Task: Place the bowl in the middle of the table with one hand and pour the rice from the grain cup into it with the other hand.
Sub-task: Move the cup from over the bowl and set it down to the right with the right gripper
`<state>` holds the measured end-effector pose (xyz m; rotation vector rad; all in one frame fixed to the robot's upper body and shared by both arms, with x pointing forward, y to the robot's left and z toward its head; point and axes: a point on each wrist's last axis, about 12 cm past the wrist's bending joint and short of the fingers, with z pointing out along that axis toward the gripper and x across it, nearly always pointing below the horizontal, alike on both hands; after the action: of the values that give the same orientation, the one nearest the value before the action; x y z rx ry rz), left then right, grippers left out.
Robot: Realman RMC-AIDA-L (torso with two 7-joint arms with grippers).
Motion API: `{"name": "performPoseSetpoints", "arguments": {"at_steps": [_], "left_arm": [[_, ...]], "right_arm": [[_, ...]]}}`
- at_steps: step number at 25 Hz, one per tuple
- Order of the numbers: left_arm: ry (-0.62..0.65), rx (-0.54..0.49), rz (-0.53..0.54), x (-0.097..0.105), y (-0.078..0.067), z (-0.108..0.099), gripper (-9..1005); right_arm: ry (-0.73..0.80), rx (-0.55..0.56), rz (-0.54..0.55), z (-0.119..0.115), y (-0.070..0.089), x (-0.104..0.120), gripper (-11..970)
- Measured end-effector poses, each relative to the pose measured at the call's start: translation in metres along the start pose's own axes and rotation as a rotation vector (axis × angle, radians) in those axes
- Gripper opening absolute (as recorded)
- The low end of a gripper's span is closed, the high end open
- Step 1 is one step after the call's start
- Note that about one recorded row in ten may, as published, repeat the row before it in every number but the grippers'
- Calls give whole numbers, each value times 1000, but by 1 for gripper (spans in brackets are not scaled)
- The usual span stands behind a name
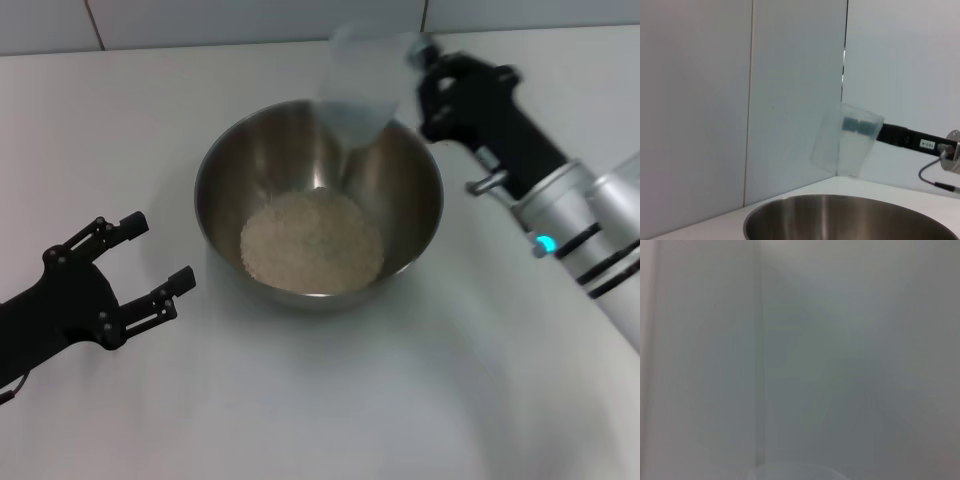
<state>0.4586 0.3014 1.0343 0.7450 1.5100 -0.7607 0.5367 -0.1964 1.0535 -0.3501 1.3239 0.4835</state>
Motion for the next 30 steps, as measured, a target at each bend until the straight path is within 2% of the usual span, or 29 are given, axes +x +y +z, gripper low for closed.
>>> {"name": "performPoseSetpoints", "arguments": {"at_steps": [6,10,25,30], "left_arm": [[0,6,-5,1,-1,0,860],[3,12,-4,1,-2,1,860],[-7,25,-2,-1,-3,1,859],[-9,27,-4,-1,-3,1,859]], "right_arm": [[-50,245,-37,-27,-41,-6,15],[-32,330,-58,-41,-58,-4,15],[-15,346,-69,-46,-62,-2,16],[46,356,-71,-46,-65,5,16]]}}
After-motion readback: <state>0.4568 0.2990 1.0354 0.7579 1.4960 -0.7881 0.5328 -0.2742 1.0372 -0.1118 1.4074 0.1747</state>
